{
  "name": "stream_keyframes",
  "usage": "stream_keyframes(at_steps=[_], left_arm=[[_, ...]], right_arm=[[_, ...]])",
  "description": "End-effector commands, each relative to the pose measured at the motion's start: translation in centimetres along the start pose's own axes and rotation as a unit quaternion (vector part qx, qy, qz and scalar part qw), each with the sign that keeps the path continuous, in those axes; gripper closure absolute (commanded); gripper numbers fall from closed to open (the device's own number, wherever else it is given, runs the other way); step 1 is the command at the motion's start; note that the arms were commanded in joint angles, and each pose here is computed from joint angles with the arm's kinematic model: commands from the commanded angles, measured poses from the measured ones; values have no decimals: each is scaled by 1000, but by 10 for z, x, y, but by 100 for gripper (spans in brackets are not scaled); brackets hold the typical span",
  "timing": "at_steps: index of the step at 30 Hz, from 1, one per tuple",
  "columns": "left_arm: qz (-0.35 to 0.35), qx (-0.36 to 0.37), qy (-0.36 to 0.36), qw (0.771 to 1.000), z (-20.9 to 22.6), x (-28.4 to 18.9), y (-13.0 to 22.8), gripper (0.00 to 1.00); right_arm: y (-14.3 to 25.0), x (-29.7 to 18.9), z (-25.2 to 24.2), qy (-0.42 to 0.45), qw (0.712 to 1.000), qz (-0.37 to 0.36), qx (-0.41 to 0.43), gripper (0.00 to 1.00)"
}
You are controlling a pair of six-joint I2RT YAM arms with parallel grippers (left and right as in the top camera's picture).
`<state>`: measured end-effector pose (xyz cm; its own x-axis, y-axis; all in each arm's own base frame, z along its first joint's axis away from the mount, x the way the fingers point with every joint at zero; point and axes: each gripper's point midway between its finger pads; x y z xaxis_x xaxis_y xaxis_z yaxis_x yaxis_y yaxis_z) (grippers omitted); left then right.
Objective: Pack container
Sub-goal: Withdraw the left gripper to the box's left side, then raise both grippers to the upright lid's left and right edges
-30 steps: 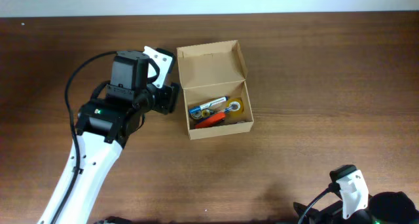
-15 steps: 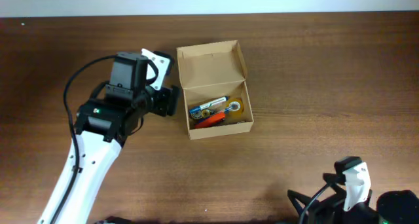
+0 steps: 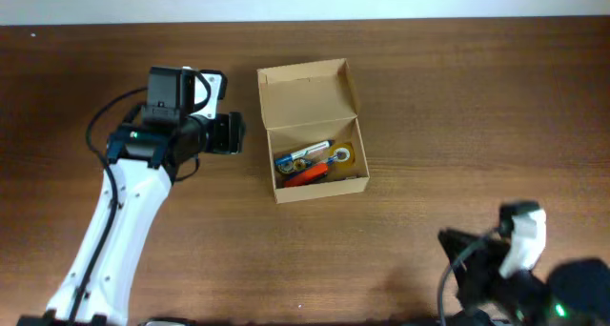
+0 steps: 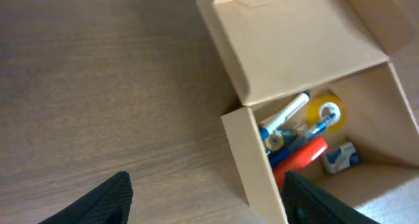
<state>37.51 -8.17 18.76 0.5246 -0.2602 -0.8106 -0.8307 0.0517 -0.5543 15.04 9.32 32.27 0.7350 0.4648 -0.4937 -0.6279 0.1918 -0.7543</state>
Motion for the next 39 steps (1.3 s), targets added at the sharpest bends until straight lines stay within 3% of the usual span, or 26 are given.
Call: stream_keyframes(at_steps=[1, 8, 14, 17, 18, 21, 28, 39], left_arm=[[7, -27, 41, 999, -5, 12, -4, 31], [-35, -19, 45, 998, -1, 33, -30, 62], [-104, -38, 53, 992, -1, 36, -66, 68], [-123, -53, 58, 989, -1, 39, -76, 96], [-125, -52, 58, 989, 0, 42, -78, 98], [-125, -57, 58, 989, 2, 53, -80, 98], [-106, -168, 53, 979, 37, 103, -73, 98], [-72, -286, 155, 943, 53, 174, -65, 98]], right_arm=[[-15, 38, -9, 50, 999, 8, 15, 96], [-62, 138, 5, 55, 998, -9, -40, 96], [-97, 211, -19, 53, 998, -18, -10, 96], [-106, 238, -46, 32, 999, 2, 23, 96], [-109, 245, -57, 28, 999, 6, 34, 96], [-115, 266, -97, 32, 997, 11, 65, 96], [-114, 310, -153, -10, 989, 30, 143, 96], [-77, 387, -175, -114, 964, 86, 223, 96]])
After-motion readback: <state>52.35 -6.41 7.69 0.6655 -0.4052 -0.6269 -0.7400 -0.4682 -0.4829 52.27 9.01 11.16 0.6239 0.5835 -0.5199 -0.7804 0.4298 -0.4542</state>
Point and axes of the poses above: each gripper's point midway between its finger pads, its own x axis out along the fingers, its own z axis along the line the jaws close on, y = z × x, and after that the axes turned 1 degree about x, right-handed
